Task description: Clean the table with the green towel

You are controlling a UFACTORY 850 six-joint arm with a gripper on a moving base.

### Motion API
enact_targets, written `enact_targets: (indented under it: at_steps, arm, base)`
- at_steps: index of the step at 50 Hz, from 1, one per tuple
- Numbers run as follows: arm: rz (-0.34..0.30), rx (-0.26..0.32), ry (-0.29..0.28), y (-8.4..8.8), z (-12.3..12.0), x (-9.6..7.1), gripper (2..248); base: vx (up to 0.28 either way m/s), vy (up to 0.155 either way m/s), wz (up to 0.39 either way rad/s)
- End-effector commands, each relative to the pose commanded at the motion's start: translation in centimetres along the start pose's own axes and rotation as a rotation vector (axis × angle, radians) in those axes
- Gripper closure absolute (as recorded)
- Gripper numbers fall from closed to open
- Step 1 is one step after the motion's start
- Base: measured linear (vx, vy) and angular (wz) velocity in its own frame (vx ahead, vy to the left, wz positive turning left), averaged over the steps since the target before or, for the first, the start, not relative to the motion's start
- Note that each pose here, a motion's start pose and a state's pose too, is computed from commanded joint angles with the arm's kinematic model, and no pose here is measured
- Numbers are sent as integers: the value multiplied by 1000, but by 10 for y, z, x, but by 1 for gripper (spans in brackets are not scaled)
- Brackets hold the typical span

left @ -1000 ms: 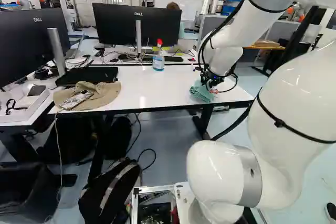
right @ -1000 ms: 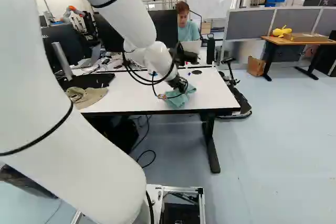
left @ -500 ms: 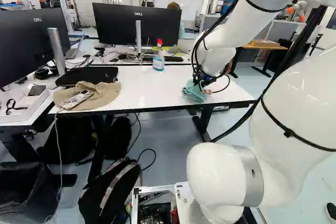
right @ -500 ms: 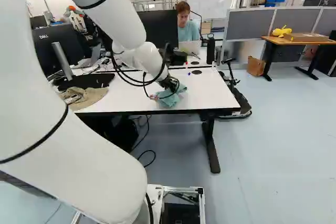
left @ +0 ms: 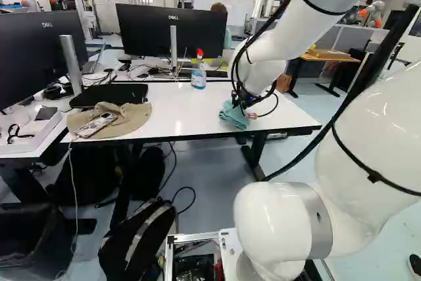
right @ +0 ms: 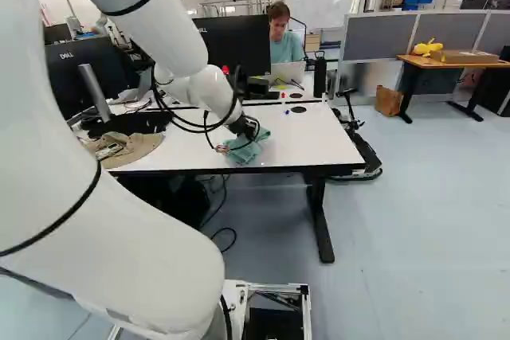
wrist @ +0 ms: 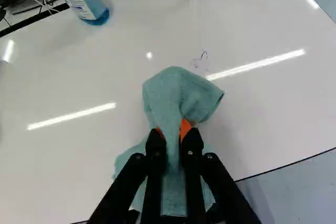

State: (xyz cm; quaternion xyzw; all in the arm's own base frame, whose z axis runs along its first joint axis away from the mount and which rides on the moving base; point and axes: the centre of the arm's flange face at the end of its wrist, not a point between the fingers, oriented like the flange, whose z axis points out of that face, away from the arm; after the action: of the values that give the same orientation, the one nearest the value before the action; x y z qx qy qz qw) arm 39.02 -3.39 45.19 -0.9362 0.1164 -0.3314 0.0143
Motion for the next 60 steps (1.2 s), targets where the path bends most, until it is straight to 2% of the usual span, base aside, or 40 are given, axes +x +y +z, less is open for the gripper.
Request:
enact_targets:
  at_steps: [6, 24, 34, 45, 60]
  arm:
    - [-10, 8, -1, -5, 0, -1, 204]
    - [-10, 8, -1, -5, 0, -1, 204]
    - [-9, 11, 17, -5, -7, 2, 204]
    - [4, 4, 46, -1, -11, 19, 204]
    - [26, -15, 45, 8, 7, 45, 204]
  base:
    - [0, 0, 0]
    - [0, 0, 0]
    - [0, 0, 0]
    - [0, 0, 0]
    - [0, 0, 0]
